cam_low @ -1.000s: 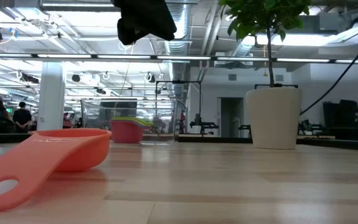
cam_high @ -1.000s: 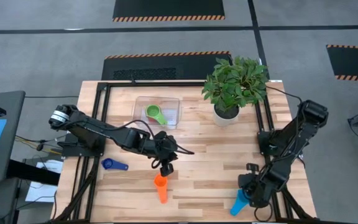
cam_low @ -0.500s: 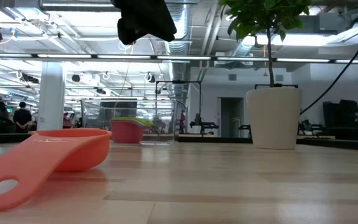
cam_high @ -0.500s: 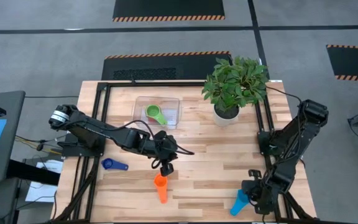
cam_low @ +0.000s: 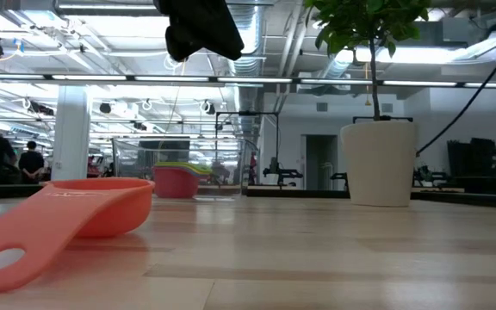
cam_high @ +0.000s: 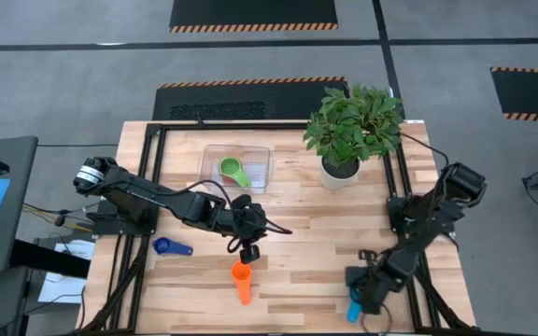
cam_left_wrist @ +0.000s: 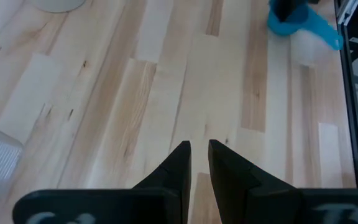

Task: Nest measuring cups in basket
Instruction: Stack the light blue measuring cup on top of the green measuring cup in the transparent bin

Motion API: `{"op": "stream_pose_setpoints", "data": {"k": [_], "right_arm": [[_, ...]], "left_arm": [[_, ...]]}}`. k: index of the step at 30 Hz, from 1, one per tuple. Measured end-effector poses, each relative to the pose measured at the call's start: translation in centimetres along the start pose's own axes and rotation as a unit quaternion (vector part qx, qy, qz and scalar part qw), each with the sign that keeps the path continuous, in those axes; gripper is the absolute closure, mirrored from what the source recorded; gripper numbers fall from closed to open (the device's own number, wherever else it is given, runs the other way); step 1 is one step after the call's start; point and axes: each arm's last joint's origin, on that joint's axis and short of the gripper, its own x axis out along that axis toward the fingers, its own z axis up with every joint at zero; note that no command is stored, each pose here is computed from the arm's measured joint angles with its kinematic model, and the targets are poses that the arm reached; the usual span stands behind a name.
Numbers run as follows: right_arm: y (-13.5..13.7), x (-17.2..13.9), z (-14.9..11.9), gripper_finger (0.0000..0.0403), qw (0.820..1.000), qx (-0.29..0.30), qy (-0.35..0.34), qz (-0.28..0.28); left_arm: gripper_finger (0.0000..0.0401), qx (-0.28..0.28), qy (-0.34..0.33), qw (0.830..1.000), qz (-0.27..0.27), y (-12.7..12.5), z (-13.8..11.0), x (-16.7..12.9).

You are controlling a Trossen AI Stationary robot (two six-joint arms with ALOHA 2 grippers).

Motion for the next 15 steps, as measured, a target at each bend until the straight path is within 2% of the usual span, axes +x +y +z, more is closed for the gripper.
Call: {"op": "stream_pose_setpoints", "data": {"k": [3, 7, 12, 15], "right_arm": [[-1.1, -0.4, 2.4, 0.0398, 0.998, 0.017, -0.058, -0.031], [-1.5, -3.1, 4.6, 0.0392, 0.984, 0.059, -0.162, -0.046], [-0.7, -5.8, 3.8, 0.0384, 0.975, 0.056, -0.216, -0.017], [-0.6, -6.6, 2.6, 0.0394, 0.976, 0.071, -0.203, -0.017]], "left_arm": [[0.0358, 0.010, 0.000, 1.000, 0.001, 0.0, 0.0, 0.0], [0.0358, 0.024, 0.002, 1.000, 0.002, 0.1, 0.0, 0.0], [0.0358, 0.026, 0.010, 1.000, 0.006, 0.2, -0.2, 0.0], [0.0358, 0.026, 0.014, 1.000, 0.008, 0.2, -0.2, 0.0]]}}
